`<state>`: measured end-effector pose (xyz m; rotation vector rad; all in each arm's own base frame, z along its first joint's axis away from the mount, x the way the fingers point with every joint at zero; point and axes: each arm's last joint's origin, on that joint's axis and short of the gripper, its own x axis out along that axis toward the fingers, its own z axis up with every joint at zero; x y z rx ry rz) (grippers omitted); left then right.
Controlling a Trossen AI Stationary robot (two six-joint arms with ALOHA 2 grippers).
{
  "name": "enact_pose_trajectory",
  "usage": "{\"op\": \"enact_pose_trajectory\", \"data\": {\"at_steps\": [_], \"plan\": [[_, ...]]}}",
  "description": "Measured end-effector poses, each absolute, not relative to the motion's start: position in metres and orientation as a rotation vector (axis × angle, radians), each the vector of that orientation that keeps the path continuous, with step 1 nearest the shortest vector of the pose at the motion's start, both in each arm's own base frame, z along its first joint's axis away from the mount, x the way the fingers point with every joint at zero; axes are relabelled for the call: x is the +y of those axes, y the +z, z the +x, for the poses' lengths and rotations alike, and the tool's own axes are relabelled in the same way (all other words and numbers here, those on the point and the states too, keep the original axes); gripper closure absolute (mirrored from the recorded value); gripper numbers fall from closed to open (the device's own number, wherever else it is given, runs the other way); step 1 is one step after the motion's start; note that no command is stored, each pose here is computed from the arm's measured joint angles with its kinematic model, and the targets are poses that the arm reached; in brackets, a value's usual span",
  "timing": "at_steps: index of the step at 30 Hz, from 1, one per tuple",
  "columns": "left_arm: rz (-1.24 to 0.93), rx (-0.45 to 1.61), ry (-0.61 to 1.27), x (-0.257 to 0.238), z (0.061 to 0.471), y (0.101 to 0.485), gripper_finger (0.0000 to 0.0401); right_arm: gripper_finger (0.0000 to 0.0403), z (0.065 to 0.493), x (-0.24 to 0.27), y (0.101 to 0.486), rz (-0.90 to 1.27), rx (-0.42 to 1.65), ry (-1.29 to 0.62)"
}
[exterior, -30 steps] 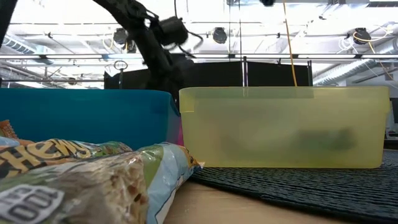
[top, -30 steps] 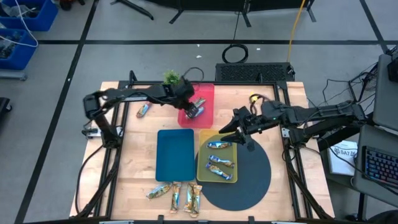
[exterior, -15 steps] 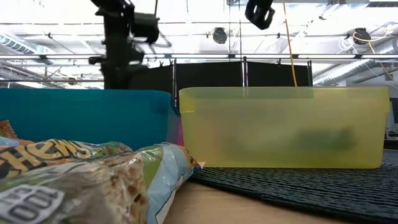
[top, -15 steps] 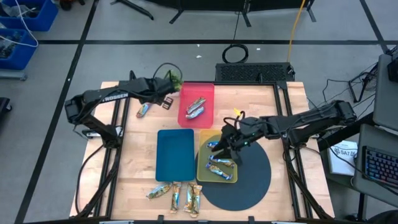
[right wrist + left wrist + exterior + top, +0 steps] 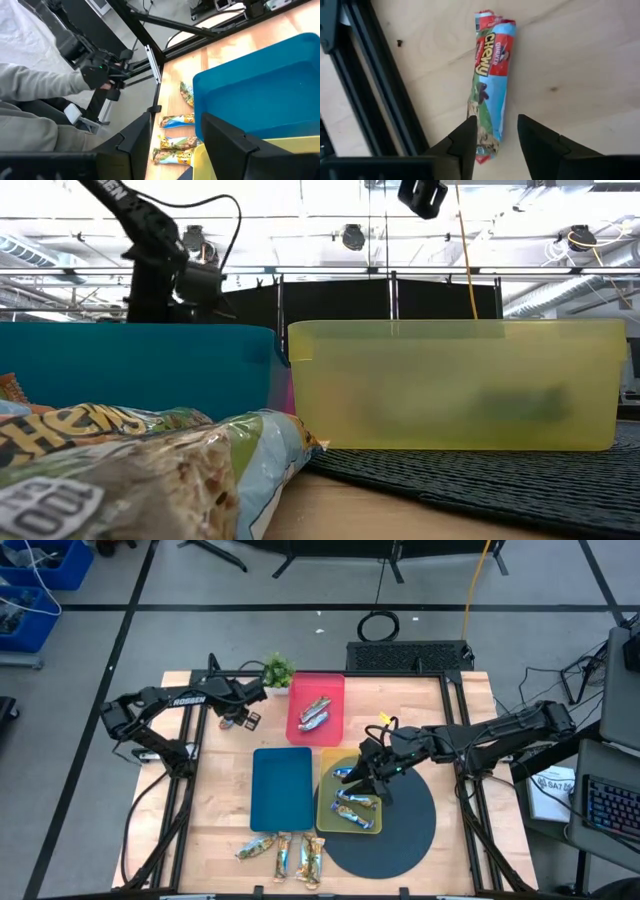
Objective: Pick and place Granola Bars by type
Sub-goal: Put the red granola bar into the red bin
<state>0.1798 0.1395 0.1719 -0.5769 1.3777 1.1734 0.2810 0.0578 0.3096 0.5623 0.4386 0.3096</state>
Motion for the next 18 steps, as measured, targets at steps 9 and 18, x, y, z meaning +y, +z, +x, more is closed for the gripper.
{"op": "enact_pose_trajectory", "data": {"at_steps": [9,18], "plan": [[-0.626,1.335,1.154,0.139,0.160,0.140,0.0188,0.0239,0.281,0.058,0.309,0.593,0.448,0.301],[-0.722,1.304,1.118,0.139,0.152,0.132,0.0293,0.0239,0.282,0.058,0.312,0.611,0.419,0.304]]}}
